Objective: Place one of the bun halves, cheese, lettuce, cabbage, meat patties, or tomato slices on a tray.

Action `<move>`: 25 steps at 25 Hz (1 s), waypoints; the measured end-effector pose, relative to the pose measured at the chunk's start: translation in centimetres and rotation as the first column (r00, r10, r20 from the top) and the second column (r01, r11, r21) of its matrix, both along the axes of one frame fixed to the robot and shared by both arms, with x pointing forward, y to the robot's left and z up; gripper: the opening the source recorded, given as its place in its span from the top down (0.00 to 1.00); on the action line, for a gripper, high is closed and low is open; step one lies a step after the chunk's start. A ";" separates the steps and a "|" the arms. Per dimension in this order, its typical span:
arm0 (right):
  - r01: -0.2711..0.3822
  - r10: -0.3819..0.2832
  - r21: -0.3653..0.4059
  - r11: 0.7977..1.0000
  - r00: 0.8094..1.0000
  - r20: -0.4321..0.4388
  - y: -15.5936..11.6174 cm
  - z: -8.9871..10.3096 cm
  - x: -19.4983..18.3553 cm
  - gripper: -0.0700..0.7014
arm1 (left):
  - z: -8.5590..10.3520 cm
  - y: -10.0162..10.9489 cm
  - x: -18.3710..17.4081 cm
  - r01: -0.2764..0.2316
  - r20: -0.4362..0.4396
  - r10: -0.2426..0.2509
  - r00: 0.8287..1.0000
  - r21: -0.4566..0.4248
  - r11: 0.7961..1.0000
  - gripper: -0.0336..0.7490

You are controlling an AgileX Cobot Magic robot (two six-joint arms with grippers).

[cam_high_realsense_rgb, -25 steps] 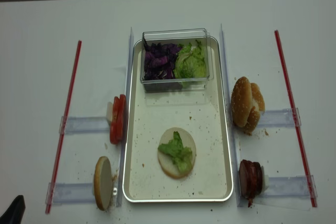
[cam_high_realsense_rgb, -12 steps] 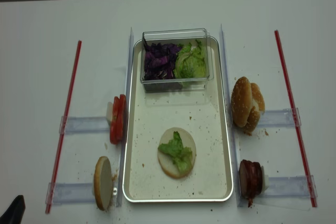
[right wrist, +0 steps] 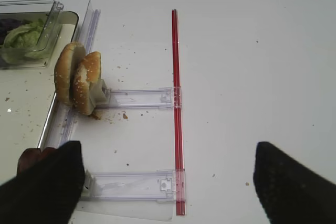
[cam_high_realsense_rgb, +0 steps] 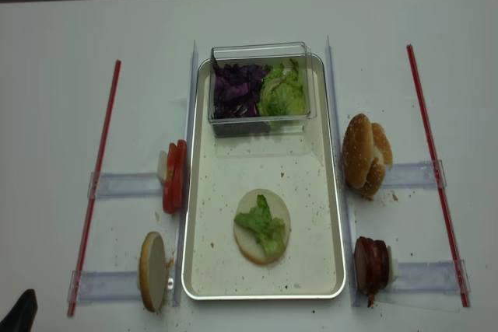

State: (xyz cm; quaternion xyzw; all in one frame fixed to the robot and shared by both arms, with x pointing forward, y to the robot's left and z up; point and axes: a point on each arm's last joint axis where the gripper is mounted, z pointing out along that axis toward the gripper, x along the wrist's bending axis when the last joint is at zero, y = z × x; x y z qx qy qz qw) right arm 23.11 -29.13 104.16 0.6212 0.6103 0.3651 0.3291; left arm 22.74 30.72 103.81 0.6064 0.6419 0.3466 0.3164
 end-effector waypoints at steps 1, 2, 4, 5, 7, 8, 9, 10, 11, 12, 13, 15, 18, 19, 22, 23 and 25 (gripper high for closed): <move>0.000 0.000 0.000 1.000 1.000 0.000 0.0 0.0 0.0 0.05 | 0.0 0.0 0.0 0.000 0.000 0.000 1.000 0.000 1.000 0.24; 0.000 0.000 0.000 1.000 1.000 0.000 0.0 0.0 0.0 0.05 | 0.0 0.0 0.0 0.000 0.000 0.000 1.000 0.000 1.000 0.24; 0.000 0.000 0.000 1.000 1.000 0.000 0.0 0.0 0.0 0.05 | 0.0 0.0 0.0 0.000 0.000 0.000 1.000 0.000 1.000 0.24; 0.000 0.000 0.000 1.000 1.000 0.000 0.0 0.0 0.0 0.05 | 0.0 0.0 0.0 0.000 0.000 0.000 1.000 0.000 1.000 0.24; 0.000 0.000 0.000 1.000 1.000 0.000 0.0 0.0 0.0 0.05 | 0.0 0.0 0.0 0.000 0.000 0.000 1.000 0.000 1.000 0.24; 0.000 0.000 0.000 1.000 1.000 0.000 0.0 0.0 0.0 0.05 | 0.0 0.0 0.0 0.000 0.000 0.000 1.000 0.000 1.000 0.24; 0.000 0.000 0.000 1.000 1.000 0.000 0.0 0.0 0.0 0.05 | 0.0 0.0 0.0 0.000 0.000 0.000 1.000 0.000 1.000 0.24; 0.000 0.000 0.000 1.000 1.000 0.000 0.0 0.0 0.0 0.05 | 0.0 0.0 0.0 0.000 0.000 0.000 1.000 0.000 1.000 0.24; 0.000 0.000 0.000 1.000 1.000 0.000 0.0 0.0 0.0 0.05 | 0.0 0.0 0.0 0.000 0.000 0.000 1.000 0.000 1.000 0.24; 0.000 0.000 0.000 1.000 1.000 0.000 0.0 0.0 0.0 0.05 | 0.0 0.0 0.0 0.000 0.000 0.000 1.000 0.000 1.000 0.24; 0.000 0.000 0.000 1.000 1.000 0.000 0.0 0.0 0.0 0.05 | 0.0 0.0 0.0 0.000 0.000 0.000 1.000 0.000 1.000 0.24; 0.001 -0.001 0.002 1.000 1.000 0.000 0.0 0.0 0.0 0.05 | 0.0 0.0 0.0 0.000 0.000 0.000 1.000 0.000 1.000 0.24; 0.001 -0.001 0.001 1.000 1.000 0.000 0.0 0.0 0.0 0.05 | 0.0 0.0 0.0 0.000 0.000 0.000 1.000 0.000 1.000 0.24; 0.002 -0.002 0.003 1.000 1.000 0.000 0.0 0.0 0.0 0.05 | 0.0 0.0 0.0 0.000 0.000 0.000 1.000 0.000 1.000 0.24; 0.002 -0.002 0.003 1.000 1.000 0.000 0.0 0.0 0.0 0.05 | 0.0 0.0 0.0 0.000 0.000 0.000 1.000 0.000 1.000 0.24; 0.002 -0.002 0.003 1.000 1.000 0.000 0.0 0.0 0.0 0.05 | 0.0 0.0 0.0 0.000 0.000 0.000 1.000 0.000 1.000 0.24; 0.002 -0.002 0.003 1.000 1.000 0.000 0.0 0.0 0.0 0.05 | 0.0 0.0 0.0 0.000 0.000 0.000 1.000 0.000 1.000 0.24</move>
